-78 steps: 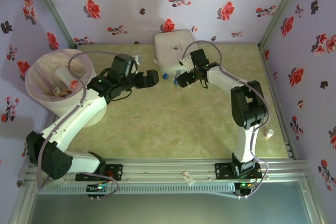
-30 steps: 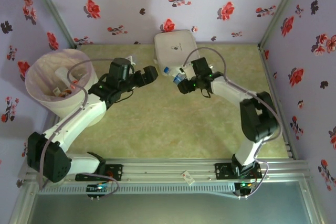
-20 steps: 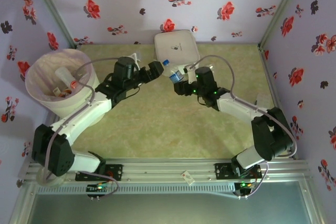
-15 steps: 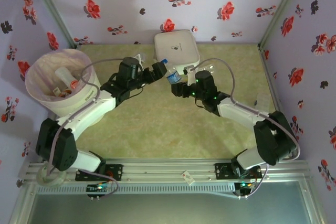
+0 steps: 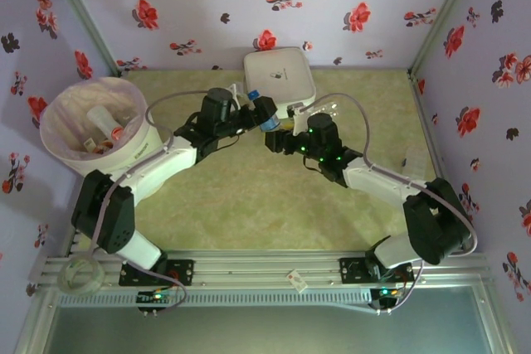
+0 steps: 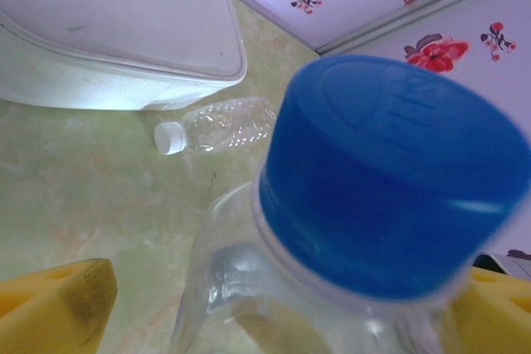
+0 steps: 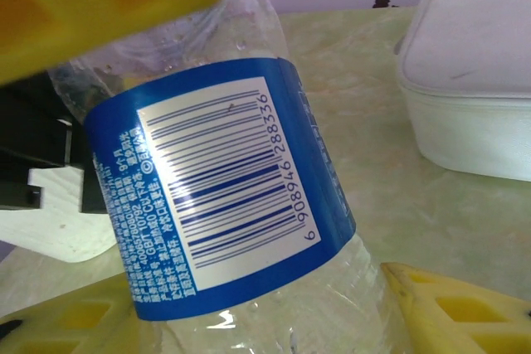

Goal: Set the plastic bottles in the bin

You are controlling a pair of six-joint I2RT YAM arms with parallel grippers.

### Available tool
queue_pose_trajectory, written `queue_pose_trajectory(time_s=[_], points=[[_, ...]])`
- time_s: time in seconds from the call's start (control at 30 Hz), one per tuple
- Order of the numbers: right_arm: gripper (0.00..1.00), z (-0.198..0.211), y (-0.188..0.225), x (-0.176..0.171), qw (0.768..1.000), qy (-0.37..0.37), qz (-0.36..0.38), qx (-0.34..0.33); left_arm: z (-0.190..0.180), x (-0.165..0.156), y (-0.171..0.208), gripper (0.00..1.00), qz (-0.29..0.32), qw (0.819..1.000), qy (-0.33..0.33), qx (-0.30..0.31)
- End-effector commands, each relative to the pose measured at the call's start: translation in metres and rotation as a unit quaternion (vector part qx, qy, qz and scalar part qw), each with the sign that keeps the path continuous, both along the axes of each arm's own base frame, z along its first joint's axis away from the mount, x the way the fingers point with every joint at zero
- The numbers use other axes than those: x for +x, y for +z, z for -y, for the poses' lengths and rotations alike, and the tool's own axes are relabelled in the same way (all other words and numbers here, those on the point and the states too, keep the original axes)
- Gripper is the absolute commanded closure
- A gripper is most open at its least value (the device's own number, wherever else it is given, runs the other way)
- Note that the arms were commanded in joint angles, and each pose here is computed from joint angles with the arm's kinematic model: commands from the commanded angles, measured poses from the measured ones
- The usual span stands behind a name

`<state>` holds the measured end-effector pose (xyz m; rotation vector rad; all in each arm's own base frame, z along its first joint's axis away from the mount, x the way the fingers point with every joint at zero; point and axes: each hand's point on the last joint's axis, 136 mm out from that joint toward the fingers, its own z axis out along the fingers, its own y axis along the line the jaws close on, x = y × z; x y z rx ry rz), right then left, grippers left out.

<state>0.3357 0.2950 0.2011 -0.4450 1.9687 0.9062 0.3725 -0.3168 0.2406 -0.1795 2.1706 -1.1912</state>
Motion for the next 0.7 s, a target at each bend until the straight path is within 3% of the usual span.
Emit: queue_pose_trajectory(time_s=[0.0, 0.27, 0.5, 0.67], points=[[0.45, -0.008, 0.017, 0.003, 1.0, 0.011, 0.018, 0.021, 0.01, 0.004, 0.016, 0.07, 0.014, 1.0, -0.009, -0.022], [0.45, -0.009, 0.013, 0.001, 1.0, 0.015, 0.012, 0.019, 0.01, 0.005, 0.018, 0.34, 0.017, 1.0, -0.01, -0.021], [0.39, -0.009, 0.017, -0.001, 1.0, 0.018, 0.012, 0.018, 0.009, 0.005, 0.021, 0.36, 0.02, 1.0, -0.009, -0.021], [0.19, -0.005, 0.023, -0.004, 1.0, 0.019, 0.014, 0.009, 0.006, 0.006, 0.024, 0.37, 0.023, 1.0, -0.007, -0.019]])
